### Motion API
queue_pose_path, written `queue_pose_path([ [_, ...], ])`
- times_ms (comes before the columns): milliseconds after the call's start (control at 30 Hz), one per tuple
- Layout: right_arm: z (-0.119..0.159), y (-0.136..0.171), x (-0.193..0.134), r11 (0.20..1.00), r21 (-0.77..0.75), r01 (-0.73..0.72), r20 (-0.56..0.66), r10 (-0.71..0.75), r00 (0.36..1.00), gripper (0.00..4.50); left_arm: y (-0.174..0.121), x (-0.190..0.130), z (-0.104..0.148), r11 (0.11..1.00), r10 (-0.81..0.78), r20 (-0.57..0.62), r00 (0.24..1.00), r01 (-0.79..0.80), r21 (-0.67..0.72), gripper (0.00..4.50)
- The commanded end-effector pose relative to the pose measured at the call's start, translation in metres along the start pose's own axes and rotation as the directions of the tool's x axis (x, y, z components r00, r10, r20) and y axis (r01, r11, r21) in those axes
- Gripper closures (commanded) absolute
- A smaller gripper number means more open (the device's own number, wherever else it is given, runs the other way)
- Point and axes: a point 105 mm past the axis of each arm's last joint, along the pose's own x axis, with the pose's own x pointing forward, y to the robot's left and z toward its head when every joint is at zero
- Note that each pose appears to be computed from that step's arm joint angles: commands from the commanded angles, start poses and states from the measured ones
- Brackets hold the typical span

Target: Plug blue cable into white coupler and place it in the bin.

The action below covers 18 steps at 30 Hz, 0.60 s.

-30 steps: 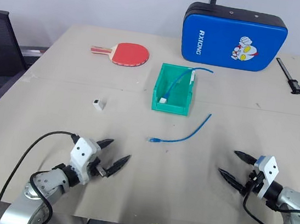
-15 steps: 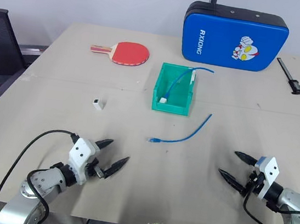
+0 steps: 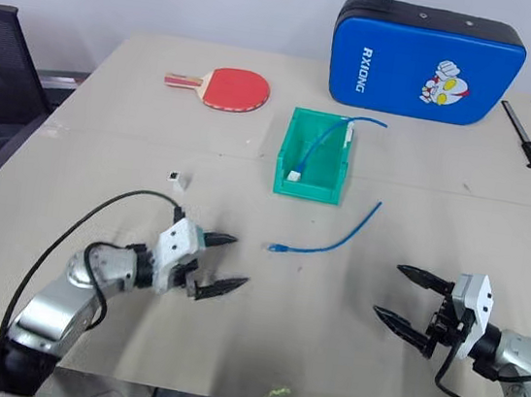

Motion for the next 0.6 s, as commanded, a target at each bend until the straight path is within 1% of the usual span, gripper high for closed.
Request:
queue_pose_path([
  [33, 0.01, 0.003, 0.003, 1.0, -0.029, -0.003, 0.03, 0.004, 1.0, 0.0, 0.005, 0.01, -0.003, 0.999, -0.047, -0.012, 0.999, 0.048, 0.018, 0.04],
  [133, 0.01, 0.005, 0.002, 1.0, -0.03, 0.008, 0.029, -0.007, 1.0, 0.0, 0.01, 0.024, 0.003, 0.994, -0.09, -0.005, 0.996, 0.091, 0.053, 0.04],
  [333, 0.009, 0.005, 0.001, 0.999, -0.035, 0.036, 0.026, -0.035, 0.999, 0.0, 0.017, 0.04, 0.013, 0.983, -0.143, -0.01, 0.99, 0.143, 0.118, 0.04],
  [367, 0.008, 0.005, 0.001, 0.999, -0.032, 0.041, 0.028, -0.04, 0.999, 0.0, 0.018, 0.041, 0.014, 0.98, -0.148, -0.014, 0.989, 0.149, 0.133, 0.27],
  [433, 0.008, 0.006, 0.001, 0.999, -0.03, 0.046, 0.03, -0.045, 0.999, 0.0, 0.019, 0.043, 0.013, 0.973, -0.157, -0.034, 0.987, 0.161, 0.165, 0.9],
  [533, 0.006, 0.007, 0.002, 0.998, -0.027, 0.049, 0.028, -0.048, 0.998, 0.0, 0.02, 0.044, 0.01, 0.963, -0.165, -0.068, 0.984, 0.175, 0.203, 2.24],
  [567, 0.006, 0.008, 0.002, 0.998, -0.026, 0.049, 0.028, -0.048, 0.998, 0.0, 0.019, 0.044, 0.009, 0.962, -0.169, -0.07, 0.983, 0.18, 0.204, 2.78],
  [600, 0.006, 0.008, 0.002, 0.998, -0.024, 0.05, 0.026, -0.049, 0.998, 0.0, 0.018, 0.044, 0.008, 0.961, -0.176, -0.075, 0.982, 0.188, 0.202, 3.14],
])
